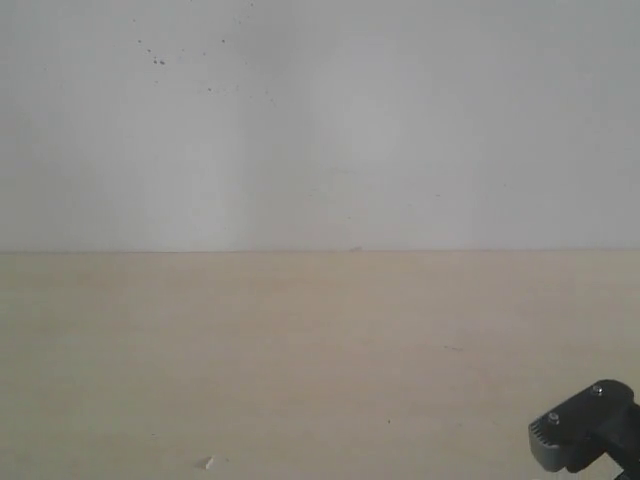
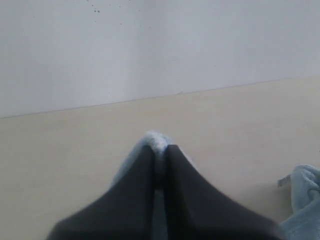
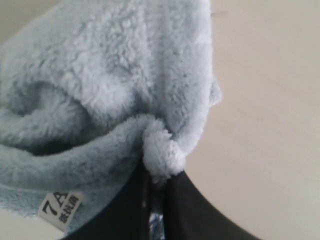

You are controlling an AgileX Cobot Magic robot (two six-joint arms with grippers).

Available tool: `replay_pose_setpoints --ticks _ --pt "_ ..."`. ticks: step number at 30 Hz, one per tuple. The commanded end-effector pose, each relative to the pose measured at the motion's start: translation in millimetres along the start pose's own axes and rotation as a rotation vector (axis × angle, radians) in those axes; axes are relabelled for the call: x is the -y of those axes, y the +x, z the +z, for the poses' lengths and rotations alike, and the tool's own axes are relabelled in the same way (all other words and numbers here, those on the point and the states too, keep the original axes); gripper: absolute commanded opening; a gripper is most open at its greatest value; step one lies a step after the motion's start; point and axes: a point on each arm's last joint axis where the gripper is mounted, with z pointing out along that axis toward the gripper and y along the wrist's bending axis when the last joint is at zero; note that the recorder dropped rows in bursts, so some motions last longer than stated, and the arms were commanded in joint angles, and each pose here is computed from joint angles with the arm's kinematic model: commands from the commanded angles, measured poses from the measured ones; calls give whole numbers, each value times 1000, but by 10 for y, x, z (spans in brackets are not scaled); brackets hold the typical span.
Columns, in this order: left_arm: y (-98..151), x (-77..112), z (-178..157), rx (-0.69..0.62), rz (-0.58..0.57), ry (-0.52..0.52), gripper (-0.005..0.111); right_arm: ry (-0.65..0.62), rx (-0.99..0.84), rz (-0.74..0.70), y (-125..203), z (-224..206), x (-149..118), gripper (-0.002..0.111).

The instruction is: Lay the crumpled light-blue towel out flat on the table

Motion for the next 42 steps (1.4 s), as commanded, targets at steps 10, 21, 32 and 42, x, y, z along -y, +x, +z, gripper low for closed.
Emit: replay_pose_setpoints --ticks 10,21,32,42 --pt "-9 41 -16 14 -8 52 4 50 272 -14 307 -765 -96 0" --pt "-10 82 -19 14 -24 97 4 83 528 -23 568 -1305 -186 0" --pt "-10 97 -21 14 -31 114 4 57 595 -36 835 -1721 -293 0" --pt "-11 132 -26 14 -39 153 4 4 451 -25 808 -1526 -301 0"
